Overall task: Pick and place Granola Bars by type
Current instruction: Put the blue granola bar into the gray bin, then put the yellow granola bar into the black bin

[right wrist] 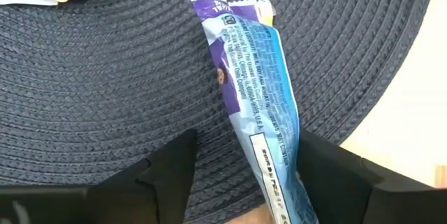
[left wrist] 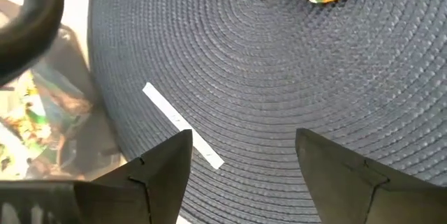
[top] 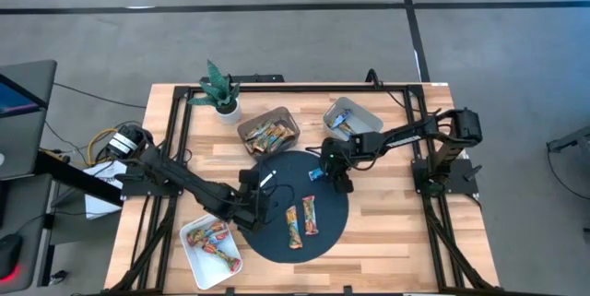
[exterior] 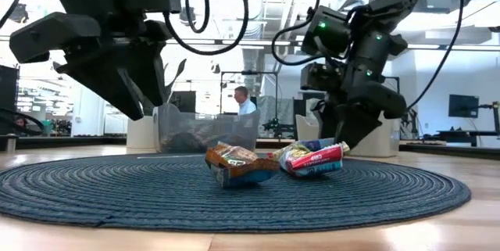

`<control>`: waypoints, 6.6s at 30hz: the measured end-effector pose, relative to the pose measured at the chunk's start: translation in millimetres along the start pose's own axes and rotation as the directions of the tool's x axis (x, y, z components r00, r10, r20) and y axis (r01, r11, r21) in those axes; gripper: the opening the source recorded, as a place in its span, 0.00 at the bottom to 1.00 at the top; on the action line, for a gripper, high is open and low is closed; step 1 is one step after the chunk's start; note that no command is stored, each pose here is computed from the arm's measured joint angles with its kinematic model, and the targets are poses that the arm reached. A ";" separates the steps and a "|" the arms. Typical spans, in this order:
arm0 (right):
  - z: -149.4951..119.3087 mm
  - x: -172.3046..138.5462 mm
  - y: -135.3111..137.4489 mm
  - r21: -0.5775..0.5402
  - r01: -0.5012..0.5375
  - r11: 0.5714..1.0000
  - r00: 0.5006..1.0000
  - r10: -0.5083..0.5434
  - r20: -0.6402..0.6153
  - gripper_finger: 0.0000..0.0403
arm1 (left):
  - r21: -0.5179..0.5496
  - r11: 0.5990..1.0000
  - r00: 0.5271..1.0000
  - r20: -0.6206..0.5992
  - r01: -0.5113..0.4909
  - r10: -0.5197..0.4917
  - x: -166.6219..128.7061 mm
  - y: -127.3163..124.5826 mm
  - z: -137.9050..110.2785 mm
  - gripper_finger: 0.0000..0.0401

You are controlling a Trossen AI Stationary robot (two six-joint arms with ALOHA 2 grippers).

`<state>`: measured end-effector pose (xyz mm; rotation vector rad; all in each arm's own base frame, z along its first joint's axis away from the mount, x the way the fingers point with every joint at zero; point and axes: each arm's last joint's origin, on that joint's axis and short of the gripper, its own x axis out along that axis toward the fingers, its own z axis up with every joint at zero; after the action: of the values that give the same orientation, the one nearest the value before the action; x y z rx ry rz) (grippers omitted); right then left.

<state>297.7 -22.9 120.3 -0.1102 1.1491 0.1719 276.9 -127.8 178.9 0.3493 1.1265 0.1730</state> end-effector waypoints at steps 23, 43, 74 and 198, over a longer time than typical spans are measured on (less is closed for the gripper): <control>11.7 -9.5 -2.2 -0.006 0.018 1.000 1.000 -0.018 0.011 0.14 | -0.009 1.000 0.999 0.032 -0.030 0.030 -7.0 -12.0 -3.5 0.62; 8.0 -98.7 -3.2 0.143 0.317 0.937 0.940 -0.331 0.085 0.10 | -0.020 0.999 0.999 0.035 -0.039 0.040 -6.9 -11.7 -3.3 0.62; -41.2 -91.0 -91.9 0.463 0.573 0.677 0.817 -0.516 -0.258 0.41 | -0.020 0.995 0.993 0.056 -0.099 0.100 -6.9 -9.9 -2.6 0.62; 11.8 -84.6 80.8 -0.112 0.233 0.966 0.934 -0.191 0.301 0.58 | -0.173 0.867 0.884 -0.101 -0.467 0.456 22.2 136.2 17.9 0.24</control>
<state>259.1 51.8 202.6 -0.3280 0.8256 0.0758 307.8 2.7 215.7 0.4400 1.0556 0.7180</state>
